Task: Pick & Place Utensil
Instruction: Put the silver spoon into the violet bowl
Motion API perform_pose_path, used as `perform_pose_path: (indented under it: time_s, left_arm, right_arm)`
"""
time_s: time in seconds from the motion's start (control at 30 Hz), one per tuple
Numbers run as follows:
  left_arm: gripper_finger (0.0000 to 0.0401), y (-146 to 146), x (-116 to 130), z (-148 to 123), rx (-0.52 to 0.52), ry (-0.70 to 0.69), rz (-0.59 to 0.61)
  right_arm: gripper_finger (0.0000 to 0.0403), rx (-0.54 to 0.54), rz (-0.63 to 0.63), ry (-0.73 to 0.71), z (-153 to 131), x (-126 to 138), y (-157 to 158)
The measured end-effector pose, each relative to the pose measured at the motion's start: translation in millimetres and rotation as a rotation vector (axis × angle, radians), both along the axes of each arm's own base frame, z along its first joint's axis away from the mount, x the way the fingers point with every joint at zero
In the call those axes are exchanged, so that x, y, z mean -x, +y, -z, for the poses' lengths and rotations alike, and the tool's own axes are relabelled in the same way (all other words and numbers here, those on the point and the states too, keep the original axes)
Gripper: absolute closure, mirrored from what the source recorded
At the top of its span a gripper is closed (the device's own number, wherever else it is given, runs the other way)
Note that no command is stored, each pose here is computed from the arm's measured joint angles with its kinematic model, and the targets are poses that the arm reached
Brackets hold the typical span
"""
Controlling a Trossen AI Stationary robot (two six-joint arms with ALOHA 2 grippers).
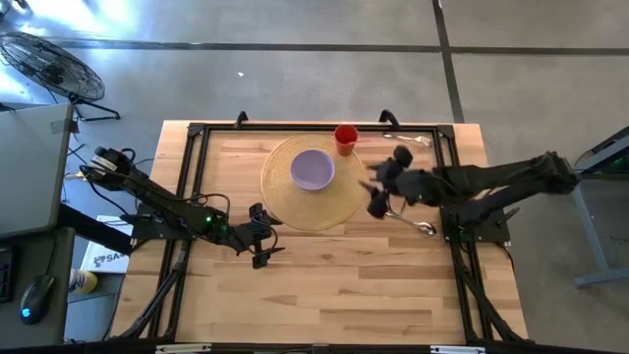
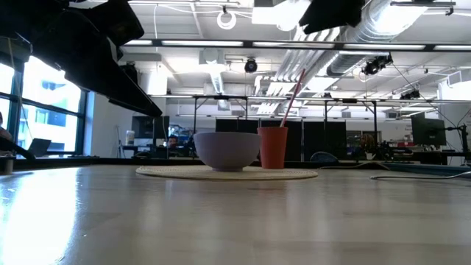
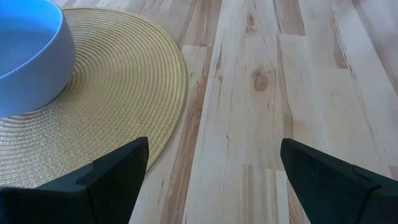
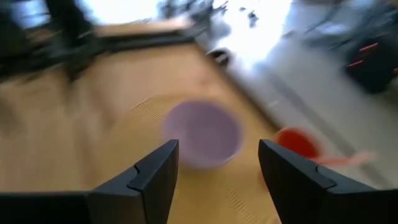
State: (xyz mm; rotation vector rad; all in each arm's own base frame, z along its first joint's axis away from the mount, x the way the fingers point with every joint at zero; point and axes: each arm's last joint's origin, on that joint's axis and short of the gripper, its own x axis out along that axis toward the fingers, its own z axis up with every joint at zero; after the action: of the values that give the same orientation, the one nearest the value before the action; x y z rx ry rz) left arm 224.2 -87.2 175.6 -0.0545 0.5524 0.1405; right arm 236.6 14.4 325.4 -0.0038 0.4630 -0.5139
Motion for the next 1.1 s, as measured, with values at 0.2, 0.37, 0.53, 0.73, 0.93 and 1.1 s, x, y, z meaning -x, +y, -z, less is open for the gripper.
perform_pose_path:
  time_s: [0.2,0.37,0.53,0.73,0.93,1.1]
  left_arm:
    - [0.0043,-0.1,0.0,0.0,0.0,0.0,0.001]
    - [0.0043,-0.1,0.0,0.0,0.0,0.0,0.001]
    - [0.0043,-0.1,0.0,0.0,0.001,0.0,0.001]
    - [0.0043,-0.1,0.0,0.0,0.002,0.001,0.003]
    - [0.0043,-0.1,0.0,0.0,0.014,-0.001,-0.005]
    - [0.0043,-0.2,-0.1,-0.1,0.015,-0.002,-0.005]
  right_arm:
    - [0.0187,-0.267,-0.096,0.19,23.5,15.8,31.5]
    - [0.0187,-0.395,0.031,0.467,56.4,24.3,47.9]
    - [0.0188,-0.49,0.135,0.749,85.3,26.2,59.3]
    - [0.0188,-0.534,0.205,1.026,111.3,24.3,64.6]
    - [0.0188,-0.503,0.274,1.103,126.2,26.9,48.7]
    - [0.0189,-0.565,0.311,1.191,150.9,38.2,26.9]
